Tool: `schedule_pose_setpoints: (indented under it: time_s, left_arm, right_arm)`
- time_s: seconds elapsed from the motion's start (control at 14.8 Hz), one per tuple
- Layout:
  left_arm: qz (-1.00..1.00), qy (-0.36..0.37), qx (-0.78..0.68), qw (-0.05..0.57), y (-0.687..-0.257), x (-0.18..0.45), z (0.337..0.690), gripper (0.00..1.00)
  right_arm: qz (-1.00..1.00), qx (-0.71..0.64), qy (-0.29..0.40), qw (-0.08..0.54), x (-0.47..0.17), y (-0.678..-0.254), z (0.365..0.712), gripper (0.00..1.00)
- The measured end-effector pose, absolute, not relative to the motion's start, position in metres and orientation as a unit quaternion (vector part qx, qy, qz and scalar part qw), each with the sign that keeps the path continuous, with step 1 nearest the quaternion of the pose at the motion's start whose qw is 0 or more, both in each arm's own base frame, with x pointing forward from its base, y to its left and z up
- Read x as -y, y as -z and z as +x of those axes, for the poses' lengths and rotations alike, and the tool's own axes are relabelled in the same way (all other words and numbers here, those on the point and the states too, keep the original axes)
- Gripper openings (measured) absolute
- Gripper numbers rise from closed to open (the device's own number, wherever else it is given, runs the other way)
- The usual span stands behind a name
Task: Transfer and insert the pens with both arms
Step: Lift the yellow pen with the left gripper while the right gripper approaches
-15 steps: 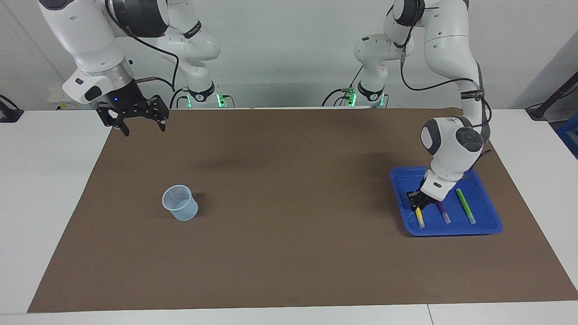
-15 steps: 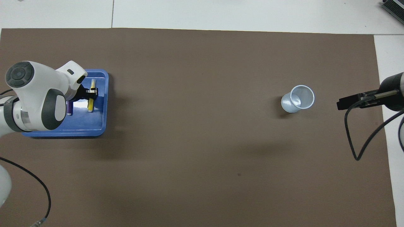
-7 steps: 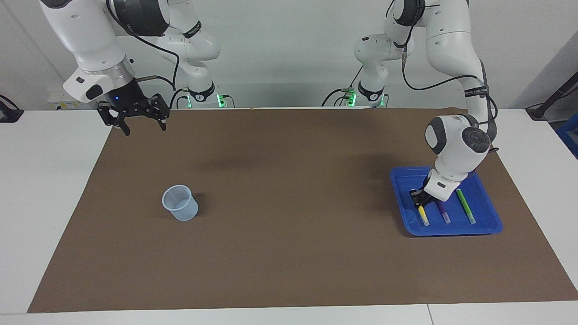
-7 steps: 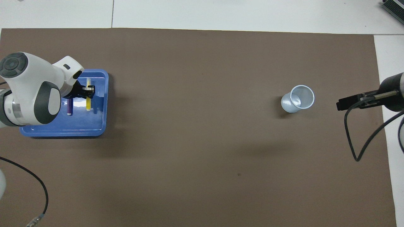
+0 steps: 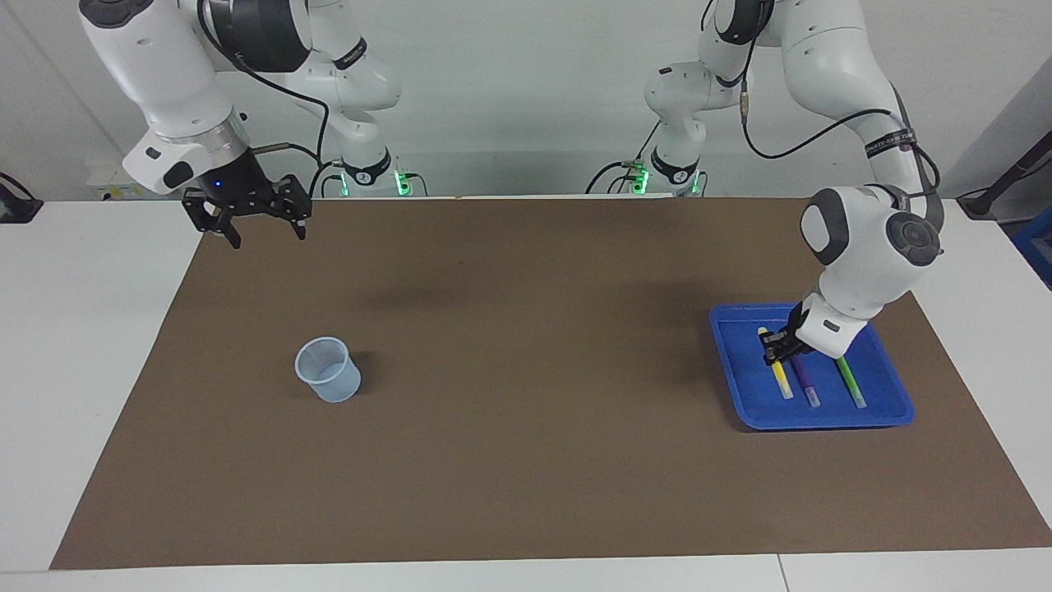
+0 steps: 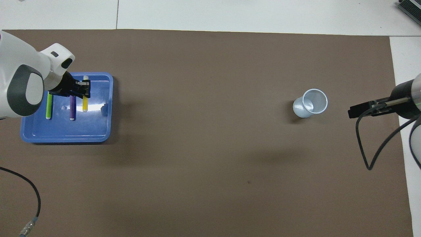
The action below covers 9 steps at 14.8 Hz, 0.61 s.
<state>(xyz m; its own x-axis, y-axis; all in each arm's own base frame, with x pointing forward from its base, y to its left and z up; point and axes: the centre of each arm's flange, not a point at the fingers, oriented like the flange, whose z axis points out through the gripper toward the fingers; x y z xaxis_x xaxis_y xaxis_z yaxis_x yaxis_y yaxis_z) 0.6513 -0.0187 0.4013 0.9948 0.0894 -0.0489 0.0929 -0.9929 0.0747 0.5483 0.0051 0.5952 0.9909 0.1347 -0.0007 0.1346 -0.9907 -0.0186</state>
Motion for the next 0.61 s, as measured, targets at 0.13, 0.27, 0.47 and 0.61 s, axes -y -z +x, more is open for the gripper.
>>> schedule_pose_setpoints:
  time_s: [0.13, 0.27, 0.47, 0.61]
  left_arm:
    - [0.994, 0.020, -0.091, 0.062, -0.426, 0.022, 0.647, 0.18]
    - [0.989, 0.020, -0.126, 0.074, -0.448, 0.027, 0.640, 0.18]
    - [0.977, 0.029, -0.185, 0.100, -0.480, 0.051, 0.627, 0.18]
    - [0.966, 0.037, -0.220, 0.128, -0.497, 0.075, 0.619, 0.18]
  right_arm:
    - [-0.998, 0.068, -0.002, 0.016, -0.008, -0.594, 0.547, 1.00]
    - [-0.997, 0.059, -0.003, 0.058, -0.015, -0.592, 0.546, 1.00]
    - [-0.994, 0.014, -0.007, 0.106, -0.024, -0.588, 0.547, 1.00]
    - [-0.989, -0.034, -0.003, 0.147, -0.032, -0.582, 0.551, 1.00]
